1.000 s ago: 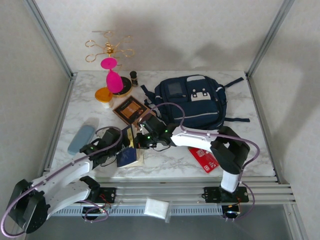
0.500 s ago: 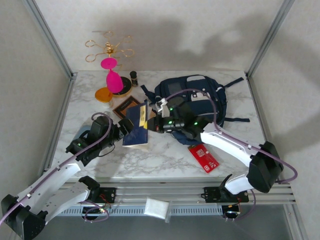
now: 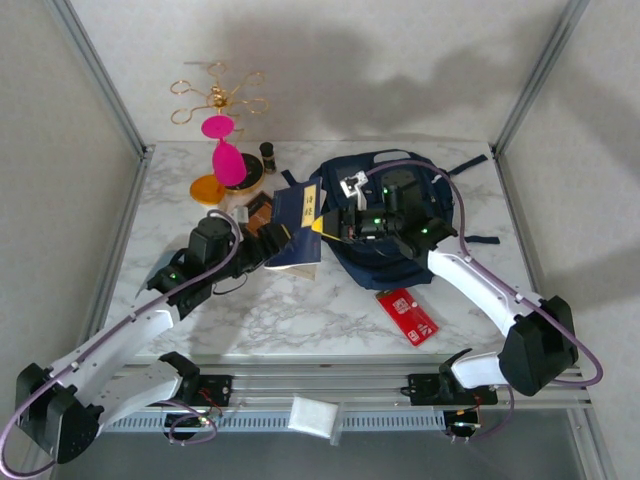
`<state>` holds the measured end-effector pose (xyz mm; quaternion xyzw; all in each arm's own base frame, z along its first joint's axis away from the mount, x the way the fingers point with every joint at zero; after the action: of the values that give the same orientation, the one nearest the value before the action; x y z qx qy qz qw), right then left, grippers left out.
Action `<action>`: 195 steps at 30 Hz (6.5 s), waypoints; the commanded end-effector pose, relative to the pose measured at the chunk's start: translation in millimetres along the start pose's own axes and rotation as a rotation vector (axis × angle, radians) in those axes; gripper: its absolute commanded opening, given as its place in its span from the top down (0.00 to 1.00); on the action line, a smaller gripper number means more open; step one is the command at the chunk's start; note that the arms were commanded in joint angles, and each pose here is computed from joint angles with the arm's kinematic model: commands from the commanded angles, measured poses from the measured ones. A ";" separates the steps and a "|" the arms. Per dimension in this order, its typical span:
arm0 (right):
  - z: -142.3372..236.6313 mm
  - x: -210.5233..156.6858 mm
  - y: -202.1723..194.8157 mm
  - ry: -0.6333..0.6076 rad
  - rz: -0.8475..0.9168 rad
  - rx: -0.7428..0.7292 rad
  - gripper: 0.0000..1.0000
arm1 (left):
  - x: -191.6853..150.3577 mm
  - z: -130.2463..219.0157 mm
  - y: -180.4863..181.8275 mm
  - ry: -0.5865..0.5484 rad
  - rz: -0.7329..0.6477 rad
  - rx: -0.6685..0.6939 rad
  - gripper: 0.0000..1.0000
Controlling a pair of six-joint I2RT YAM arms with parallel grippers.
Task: Pack the student bag
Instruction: Pass the book, then open the student bag at the center of the table, then place the book in the student bag.
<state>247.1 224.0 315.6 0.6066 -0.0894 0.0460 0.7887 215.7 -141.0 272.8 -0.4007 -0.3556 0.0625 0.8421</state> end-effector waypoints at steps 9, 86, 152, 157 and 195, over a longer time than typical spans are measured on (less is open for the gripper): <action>14.3 13.2 -22.1 0.059 0.041 0.023 1.00 | 20.3 5.2 -38.5 -0.067 -0.032 -0.277 0.55; 245.5 32.9 -82.8 -0.804 -0.293 -0.424 1.00 | -39.3 -174.0 -114.4 0.310 -0.869 -0.294 0.48; 196.1 -66.7 -102.7 -0.593 -0.476 -0.485 1.00 | 54.3 -177.6 -211.0 -0.054 -1.003 0.016 1.00; 159.5 -58.2 -105.5 -0.454 -0.419 -0.303 1.00 | 54.3 -168.8 -218.4 -0.074 -0.975 -0.052 1.00; 112.1 -10.7 -185.1 -0.409 -0.355 -0.834 0.33 | 48.1 -157.2 -223.6 -0.094 -0.938 -0.107 1.00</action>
<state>279.7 62.5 184.2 0.2905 -0.1956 -0.2283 0.9084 325.4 -379.0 334.9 -0.1881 -0.4659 -0.3504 0.7904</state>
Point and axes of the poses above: each hand's point on the last joint's axis, 136 mm out from that joint toward the fingers, its own z axis back along the fingers, its own y axis along the line the jaws close on, x = y × z, the point moved 10 cm from there along z, back along the fingers, and after that the axes turned 14 degrees about -z, right-handed, at the moved point
